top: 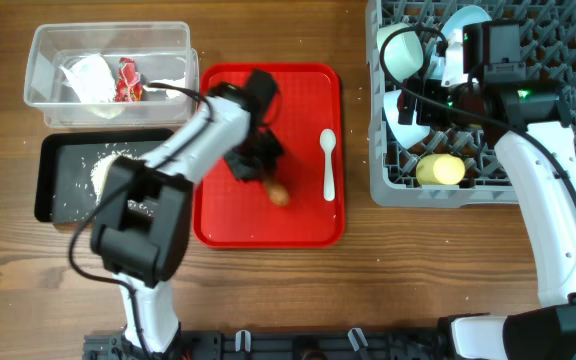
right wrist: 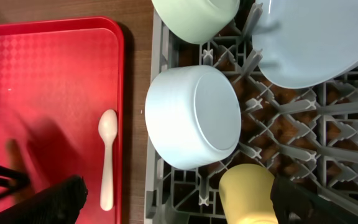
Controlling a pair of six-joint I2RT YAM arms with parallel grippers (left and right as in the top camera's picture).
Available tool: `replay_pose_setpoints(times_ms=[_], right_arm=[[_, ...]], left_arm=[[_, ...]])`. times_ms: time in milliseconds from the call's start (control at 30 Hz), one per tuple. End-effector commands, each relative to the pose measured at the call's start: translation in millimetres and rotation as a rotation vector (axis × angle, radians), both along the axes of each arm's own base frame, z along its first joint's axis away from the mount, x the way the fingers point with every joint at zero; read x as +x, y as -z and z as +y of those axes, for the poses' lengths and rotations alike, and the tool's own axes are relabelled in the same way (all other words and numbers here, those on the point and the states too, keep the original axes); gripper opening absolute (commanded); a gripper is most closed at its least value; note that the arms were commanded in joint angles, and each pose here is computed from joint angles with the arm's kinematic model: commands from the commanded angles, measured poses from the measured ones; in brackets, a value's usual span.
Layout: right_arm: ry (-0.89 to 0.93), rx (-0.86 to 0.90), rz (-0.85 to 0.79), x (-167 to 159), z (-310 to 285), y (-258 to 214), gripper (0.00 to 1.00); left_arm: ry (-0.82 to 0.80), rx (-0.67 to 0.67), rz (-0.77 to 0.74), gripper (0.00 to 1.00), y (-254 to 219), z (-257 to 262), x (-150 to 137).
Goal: Sort waste into correct bins and load items into the dishwasher rack
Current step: 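Grasp the carrot and carry it left to the black tray, then lower the carrot onto the black tray and release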
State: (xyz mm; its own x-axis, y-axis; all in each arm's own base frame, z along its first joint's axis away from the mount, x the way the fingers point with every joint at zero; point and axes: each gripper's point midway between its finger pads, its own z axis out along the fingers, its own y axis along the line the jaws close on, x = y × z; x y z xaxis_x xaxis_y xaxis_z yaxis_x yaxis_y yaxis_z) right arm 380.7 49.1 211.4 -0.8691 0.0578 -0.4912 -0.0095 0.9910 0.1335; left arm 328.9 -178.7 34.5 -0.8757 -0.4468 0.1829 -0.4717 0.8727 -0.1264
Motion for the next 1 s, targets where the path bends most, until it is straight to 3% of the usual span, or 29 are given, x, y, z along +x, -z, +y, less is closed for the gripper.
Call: replay_pose_setpoints(times_ms=[0, 100, 167, 300, 400, 467, 600, 867, 967], right_arm=[[0.001, -0.016, 0.005, 4, -2, 6, 0.99], [0.000, -0.016, 0.006, 3, -2, 6, 0.99], [0.000, -0.016, 0.008, 3, -2, 6, 0.99], [0.001, -0.016, 0.010, 3, -2, 6, 0.99], [0.001, -0.016, 0.011, 2, -2, 6, 0.99], [0.001, -0.016, 0.014, 2, -2, 7, 0.99], [0.001, -0.015, 0.005, 4, -2, 6, 0.99], [0.001, -0.014, -0.001, 5, -2, 5, 0.99], [0.006, -0.011, 0.000, 5, -2, 5, 0.99]], left_arm=[[0.016, -0.073, -0.184, 0.04, -62, 37, 40], [-0.071, -0.073, -0.296, 0.04, -101, 81, 56], [-0.175, 0.000, -0.363, 0.04, -125, 130, 58], [-0.434, 0.126, -0.372, 0.04, -145, 234, 38], [-0.673, 0.286, -0.310, 0.04, -132, 313, 12], [-0.758, 0.318, -0.271, 0.04, -115, 341, -3], [-0.891, 0.277, -0.205, 0.04, -72, 351, -22], [-0.908, 0.231, -0.181, 0.07, 8, 323, -38], [-0.907, 0.231, -0.184, 0.18, 14, 322, -40]])
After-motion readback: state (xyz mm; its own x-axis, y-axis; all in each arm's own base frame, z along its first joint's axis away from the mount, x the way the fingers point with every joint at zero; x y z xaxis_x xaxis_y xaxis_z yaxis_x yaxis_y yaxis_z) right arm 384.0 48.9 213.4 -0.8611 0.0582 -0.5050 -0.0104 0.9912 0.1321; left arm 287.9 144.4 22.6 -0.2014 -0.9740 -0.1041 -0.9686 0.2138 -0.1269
